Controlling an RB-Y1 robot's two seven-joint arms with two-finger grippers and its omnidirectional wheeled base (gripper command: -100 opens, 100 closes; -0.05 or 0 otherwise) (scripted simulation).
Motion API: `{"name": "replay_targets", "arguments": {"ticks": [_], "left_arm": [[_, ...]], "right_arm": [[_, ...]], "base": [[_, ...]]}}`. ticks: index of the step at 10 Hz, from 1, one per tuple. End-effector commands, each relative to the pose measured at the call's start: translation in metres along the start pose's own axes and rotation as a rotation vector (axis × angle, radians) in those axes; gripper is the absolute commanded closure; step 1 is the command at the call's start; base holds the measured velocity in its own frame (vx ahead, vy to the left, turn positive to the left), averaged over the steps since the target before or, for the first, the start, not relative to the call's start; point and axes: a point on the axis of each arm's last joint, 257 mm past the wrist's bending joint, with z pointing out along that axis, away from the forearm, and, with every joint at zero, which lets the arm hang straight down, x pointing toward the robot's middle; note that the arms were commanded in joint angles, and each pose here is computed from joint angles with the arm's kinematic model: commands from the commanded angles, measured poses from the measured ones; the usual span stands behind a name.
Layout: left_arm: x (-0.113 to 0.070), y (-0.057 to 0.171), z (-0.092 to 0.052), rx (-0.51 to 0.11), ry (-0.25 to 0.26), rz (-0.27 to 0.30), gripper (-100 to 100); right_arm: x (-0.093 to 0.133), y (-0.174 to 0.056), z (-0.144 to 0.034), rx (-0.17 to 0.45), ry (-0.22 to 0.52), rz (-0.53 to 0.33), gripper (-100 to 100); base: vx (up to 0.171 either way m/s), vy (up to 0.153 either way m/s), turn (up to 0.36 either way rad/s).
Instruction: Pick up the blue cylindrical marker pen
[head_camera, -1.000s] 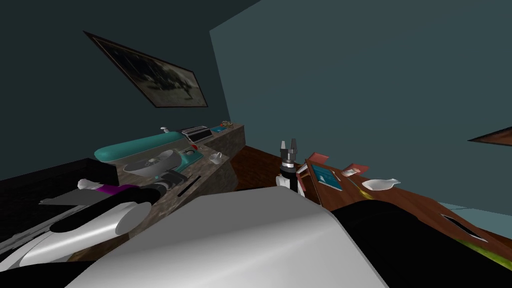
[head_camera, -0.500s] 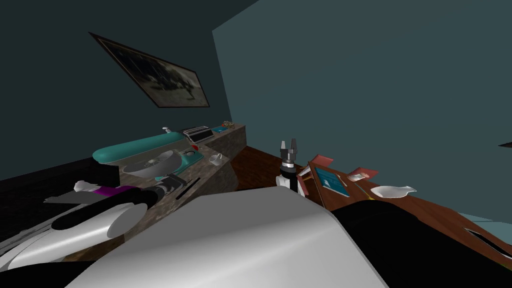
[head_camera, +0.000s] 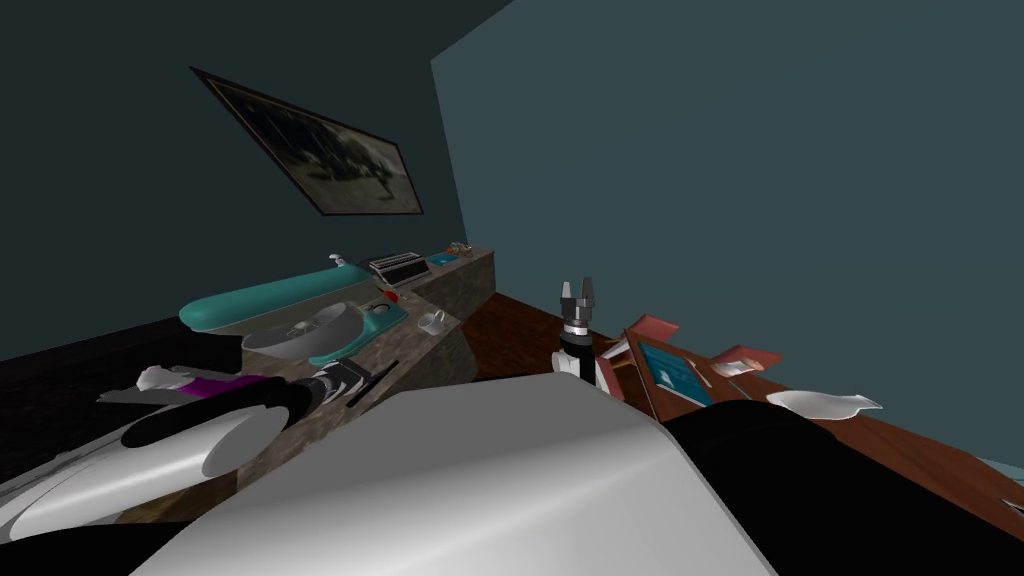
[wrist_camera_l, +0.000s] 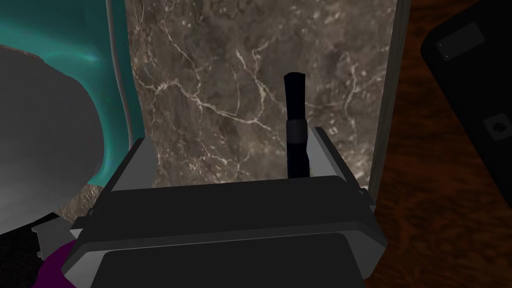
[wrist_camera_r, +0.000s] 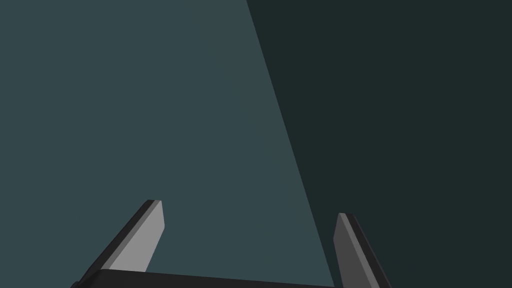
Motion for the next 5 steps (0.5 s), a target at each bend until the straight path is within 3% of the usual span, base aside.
{"name": "replay_targets", "arguments": {"ticks": [1,5], "left_arm": [[-0.008,0.009,-0.002,-0.037,-0.028,-0.009,-100],[-0.03,0.03,-0.004,-0.135,-0.101,-0.033,-100]], "right_arm": [[0.0,0.0,0.0,0.0,0.0,0.0,0],[0.0,0.0,0.0,0.0,0.0,0.0,0]], "base": [[0.06,-0.004,0.036],[0.065,-0.002,0.052]]}}
